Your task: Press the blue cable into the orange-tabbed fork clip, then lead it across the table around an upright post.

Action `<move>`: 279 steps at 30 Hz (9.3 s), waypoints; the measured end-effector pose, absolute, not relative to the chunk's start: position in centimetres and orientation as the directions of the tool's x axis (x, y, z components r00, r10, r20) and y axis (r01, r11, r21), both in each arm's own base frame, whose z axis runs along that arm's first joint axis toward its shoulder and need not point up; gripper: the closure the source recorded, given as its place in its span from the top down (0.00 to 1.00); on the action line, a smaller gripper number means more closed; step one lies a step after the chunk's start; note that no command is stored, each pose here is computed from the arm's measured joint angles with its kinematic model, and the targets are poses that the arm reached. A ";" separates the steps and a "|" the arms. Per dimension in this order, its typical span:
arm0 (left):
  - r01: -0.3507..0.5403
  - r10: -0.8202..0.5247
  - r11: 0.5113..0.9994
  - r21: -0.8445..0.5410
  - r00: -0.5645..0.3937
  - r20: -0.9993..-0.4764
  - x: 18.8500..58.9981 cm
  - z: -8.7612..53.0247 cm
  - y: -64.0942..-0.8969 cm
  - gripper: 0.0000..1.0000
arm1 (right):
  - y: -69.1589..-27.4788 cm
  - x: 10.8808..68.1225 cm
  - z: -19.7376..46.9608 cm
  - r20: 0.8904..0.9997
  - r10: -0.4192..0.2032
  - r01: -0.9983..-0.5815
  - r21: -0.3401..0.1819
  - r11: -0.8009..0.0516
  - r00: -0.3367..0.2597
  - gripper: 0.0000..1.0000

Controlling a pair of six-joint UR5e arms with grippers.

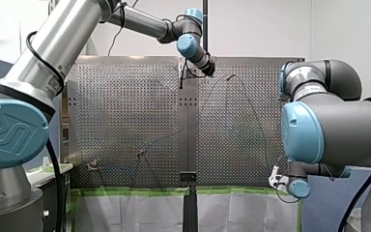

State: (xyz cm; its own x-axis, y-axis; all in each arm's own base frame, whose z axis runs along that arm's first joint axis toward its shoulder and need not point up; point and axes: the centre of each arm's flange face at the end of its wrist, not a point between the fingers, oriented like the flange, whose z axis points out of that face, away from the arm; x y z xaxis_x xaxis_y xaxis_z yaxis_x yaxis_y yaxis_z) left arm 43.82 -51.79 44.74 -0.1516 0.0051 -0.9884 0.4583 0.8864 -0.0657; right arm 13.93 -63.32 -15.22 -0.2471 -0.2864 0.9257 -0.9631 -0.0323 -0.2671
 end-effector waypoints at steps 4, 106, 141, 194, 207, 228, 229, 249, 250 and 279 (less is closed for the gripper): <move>0.428 0.005 0.902 -0.061 -0.150 -0.989 43.9 44.7 -51.5 1.00 | -63.3 13.9 -15.2 0.926 -0.287 -0.963 -0.267 -0.032 -0.247 0.00; 0.440 -0.365 0.844 -0.308 0.050 -0.930 34.7 52.5 -42.5 1.00 | -63.2 14.4 -15.2 0.929 -0.293 -0.966 -0.253 -0.054 -0.227 0.00; 0.450 -0.451 0.811 -0.374 0.074 -0.889 32.2 44.3 -40.6 1.00 | -63.1 14.7 -15.2 0.928 -0.298 -0.965 -0.255 -0.065 -0.226 0.00; 0.311 -0.208 0.913 -0.263 -0.200 -0.958 25.4 22.8 -34.2 1.00 | -63.0 15.3 -15.2 0.928 -0.300 -0.964 -0.256 -0.077 -0.222 0.00; 0.301 -0.147 0.927 -0.225 -0.261 -0.954 22.5 19.0 -31.7 1.00 | -63.0 15.3 -15.2 0.928 -0.299 -0.963 -0.256 -0.080 -0.222 0.00; 0.331 -0.056 0.932 -0.146 -0.267 -0.962 21.9 12.6 -30.5 1.00 | -62.9 15.7 -15.2 0.926 -0.306 -0.961 -0.259 -0.093 -0.220 0.00; 0.331 -0.057 0.932 -0.145 -0.260 -0.964 22.0 12.6 -30.6 1.00 | -62.9 15.7 -15.1 0.926 -0.306 -0.961 -0.259 -0.094 -0.220 0.00; 0.334 -0.095 0.934 -0.129 -0.117 -0.989 24.4 13.8 -31.0 1.00 | -62.9 15.8 -15.2 0.925 -0.311 -0.960 -0.262 -0.100 -0.220 0.00; 0.334 -0.095 0.934 -0.129 -0.116 -0.989 24.4 13.8 -31.0 1.00 | -62.9 15.8 -15.2 0.925 -0.311 -0.960 -0.262 -0.100 -0.220 0.00; 0.334 -0.096 0.934 -0.129 -0.113 -0.989 24.4 13.8 -31.0 1.00 | -62.9 15.8 -15.2 0.925 -0.311 -0.960 -0.261 -0.100 -0.219 0.00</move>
State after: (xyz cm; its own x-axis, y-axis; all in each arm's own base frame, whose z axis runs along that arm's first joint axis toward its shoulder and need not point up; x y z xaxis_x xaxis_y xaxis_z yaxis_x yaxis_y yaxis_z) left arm 24.42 -30.98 13.80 -0.1129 -0.0958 -0.9890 0.3342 0.9337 -0.1286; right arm 15.85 -62.87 -15.16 -0.2194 -0.3106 0.9249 -0.9600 -0.1004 -0.2614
